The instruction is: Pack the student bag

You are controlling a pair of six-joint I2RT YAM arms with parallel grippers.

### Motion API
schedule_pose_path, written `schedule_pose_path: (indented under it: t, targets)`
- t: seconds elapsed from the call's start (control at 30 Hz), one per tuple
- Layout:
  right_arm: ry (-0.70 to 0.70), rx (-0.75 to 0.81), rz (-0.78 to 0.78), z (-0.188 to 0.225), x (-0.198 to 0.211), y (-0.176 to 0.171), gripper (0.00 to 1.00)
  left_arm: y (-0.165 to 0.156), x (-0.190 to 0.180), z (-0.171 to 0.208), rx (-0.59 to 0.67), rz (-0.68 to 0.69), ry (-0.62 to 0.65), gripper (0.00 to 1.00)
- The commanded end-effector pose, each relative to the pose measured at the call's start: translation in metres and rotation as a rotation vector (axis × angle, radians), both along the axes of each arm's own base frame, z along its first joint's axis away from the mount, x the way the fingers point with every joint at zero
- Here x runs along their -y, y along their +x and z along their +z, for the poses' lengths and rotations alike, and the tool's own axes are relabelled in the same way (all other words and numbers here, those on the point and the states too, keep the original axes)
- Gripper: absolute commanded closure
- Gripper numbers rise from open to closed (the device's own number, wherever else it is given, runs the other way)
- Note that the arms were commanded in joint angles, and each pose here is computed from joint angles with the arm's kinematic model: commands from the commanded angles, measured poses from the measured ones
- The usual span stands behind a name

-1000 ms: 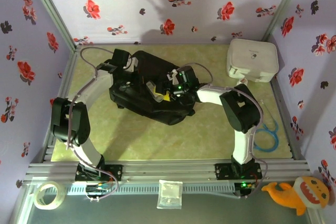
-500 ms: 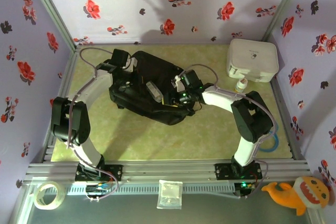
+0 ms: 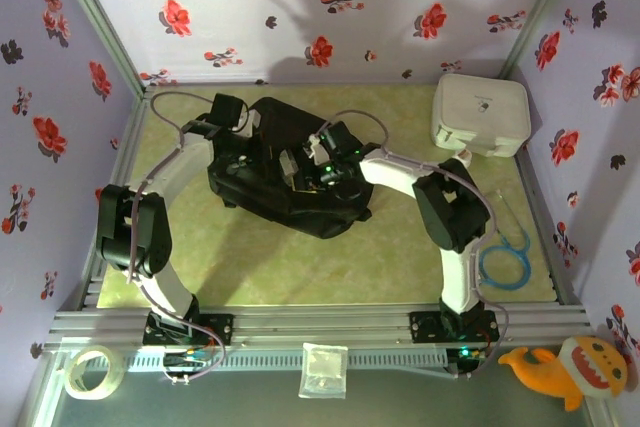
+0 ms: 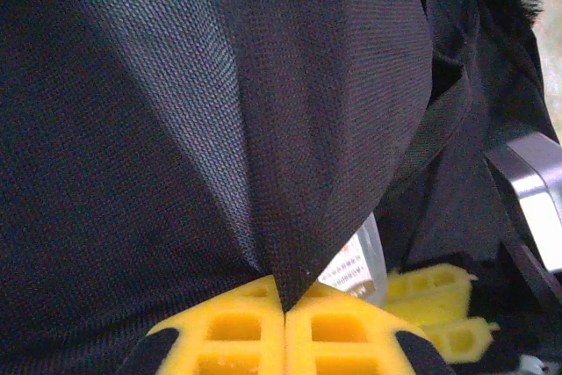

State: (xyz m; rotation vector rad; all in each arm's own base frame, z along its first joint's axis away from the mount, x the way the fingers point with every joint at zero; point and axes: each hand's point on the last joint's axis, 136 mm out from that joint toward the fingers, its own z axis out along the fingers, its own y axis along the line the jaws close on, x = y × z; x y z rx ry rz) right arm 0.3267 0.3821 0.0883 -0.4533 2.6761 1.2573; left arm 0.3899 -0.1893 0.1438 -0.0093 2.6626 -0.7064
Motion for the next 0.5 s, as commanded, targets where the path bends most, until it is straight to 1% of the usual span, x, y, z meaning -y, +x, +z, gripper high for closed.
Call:
schedule_pose_path:
  t: [0.0, 0.13, 0.23, 0.47]
  targets:
    - [0.03, 0.061, -0.019, 0.013, -0.016, 0.019, 0.78, -0.006, 0.007, -0.006, -0.039, -0.018, -0.045, 1.0]
    - [0.061, 0.099, -0.07, 0.027, -0.024, 0.036, 0.77, -0.006, 0.007, -0.009, -0.046, -0.022, -0.047, 1.0]
    - [0.068, 0.123, -0.102, 0.03, -0.028, 0.049, 0.8, -0.007, 0.009, -0.009, -0.048, -0.028, -0.05, 1.0]
    - [0.133, 0.157, -0.103, 0.037, -0.05, 0.066, 0.84, -0.007, 0.01, -0.011, -0.055, -0.041, -0.054, 1.0]
